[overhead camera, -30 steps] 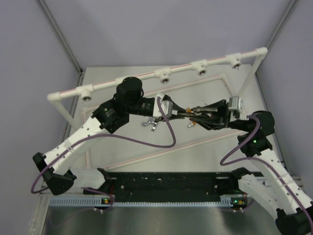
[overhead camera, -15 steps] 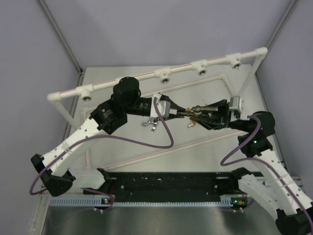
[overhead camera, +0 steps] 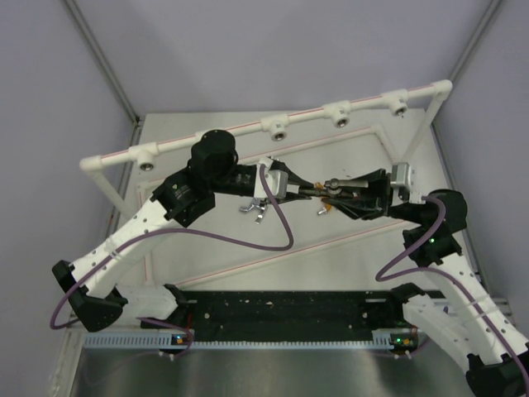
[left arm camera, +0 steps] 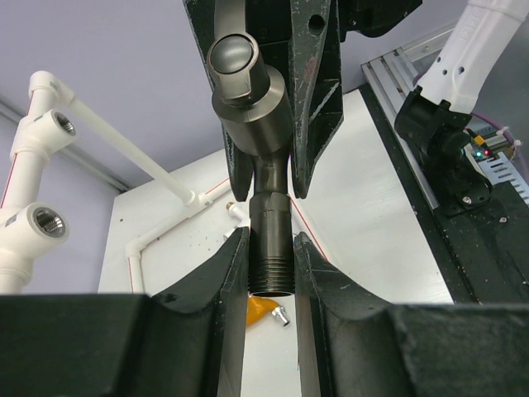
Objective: Install the water faucets
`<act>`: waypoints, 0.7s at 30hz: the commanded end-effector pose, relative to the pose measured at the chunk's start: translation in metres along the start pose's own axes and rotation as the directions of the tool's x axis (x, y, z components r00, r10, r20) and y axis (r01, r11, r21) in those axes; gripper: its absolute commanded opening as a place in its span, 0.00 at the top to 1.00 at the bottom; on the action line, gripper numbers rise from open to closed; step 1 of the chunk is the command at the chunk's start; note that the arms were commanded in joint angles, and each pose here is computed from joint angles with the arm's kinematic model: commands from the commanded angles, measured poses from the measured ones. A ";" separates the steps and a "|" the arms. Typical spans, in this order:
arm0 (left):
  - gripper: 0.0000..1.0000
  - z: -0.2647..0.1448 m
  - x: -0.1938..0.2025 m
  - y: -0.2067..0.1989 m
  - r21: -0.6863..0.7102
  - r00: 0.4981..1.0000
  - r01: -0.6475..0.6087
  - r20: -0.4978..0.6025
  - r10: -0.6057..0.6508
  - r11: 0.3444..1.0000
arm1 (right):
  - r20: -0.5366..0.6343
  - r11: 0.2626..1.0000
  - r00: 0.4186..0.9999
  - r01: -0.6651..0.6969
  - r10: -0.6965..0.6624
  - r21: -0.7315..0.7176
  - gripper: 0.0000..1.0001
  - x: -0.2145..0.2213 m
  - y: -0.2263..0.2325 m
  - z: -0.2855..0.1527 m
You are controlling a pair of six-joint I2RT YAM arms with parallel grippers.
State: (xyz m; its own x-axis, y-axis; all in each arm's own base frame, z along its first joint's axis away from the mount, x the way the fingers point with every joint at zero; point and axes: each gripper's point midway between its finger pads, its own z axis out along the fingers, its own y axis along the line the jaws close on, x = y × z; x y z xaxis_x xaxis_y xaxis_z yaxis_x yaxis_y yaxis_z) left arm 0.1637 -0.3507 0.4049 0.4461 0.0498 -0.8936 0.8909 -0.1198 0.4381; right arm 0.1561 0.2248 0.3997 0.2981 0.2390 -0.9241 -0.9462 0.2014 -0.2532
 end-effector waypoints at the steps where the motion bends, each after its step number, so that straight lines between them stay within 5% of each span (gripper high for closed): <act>1: 1.00 -0.005 -0.028 0.006 -0.023 0.995 -0.073 0.068 0.075 0.997 | 0.048 0.998 0.998 0.052 -0.051 -0.023 0.68 -0.023 0.006 0.002; 13: 1.00 -0.004 -0.029 0.003 -0.004 0.995 -0.071 0.072 0.071 0.997 | 0.031 0.999 0.999 0.019 -0.019 -0.027 0.90 -0.013 0.003 0.004; 15: 1.00 -0.003 -0.026 0.003 0.006 0.996 -0.064 0.060 0.063 0.998 | 0.026 0.999 1.000 0.016 -0.015 -0.034 1.00 -0.012 0.003 0.005; 21: 1.00 -0.001 -0.024 0.000 0.031 0.997 -0.058 0.051 0.056 0.998 | 0.006 0.999 1.000 -0.009 0.009 -0.052 0.98 -0.007 0.005 0.005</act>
State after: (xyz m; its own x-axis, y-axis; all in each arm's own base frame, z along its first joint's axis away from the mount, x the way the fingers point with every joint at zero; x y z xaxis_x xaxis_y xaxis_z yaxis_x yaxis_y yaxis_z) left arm 0.1636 -0.3494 0.4012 0.4371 0.0677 -0.8969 0.8954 -0.1277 0.4267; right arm 0.1570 0.2277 0.3953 0.2716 0.2348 -0.9333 -0.9562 0.1758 -0.2340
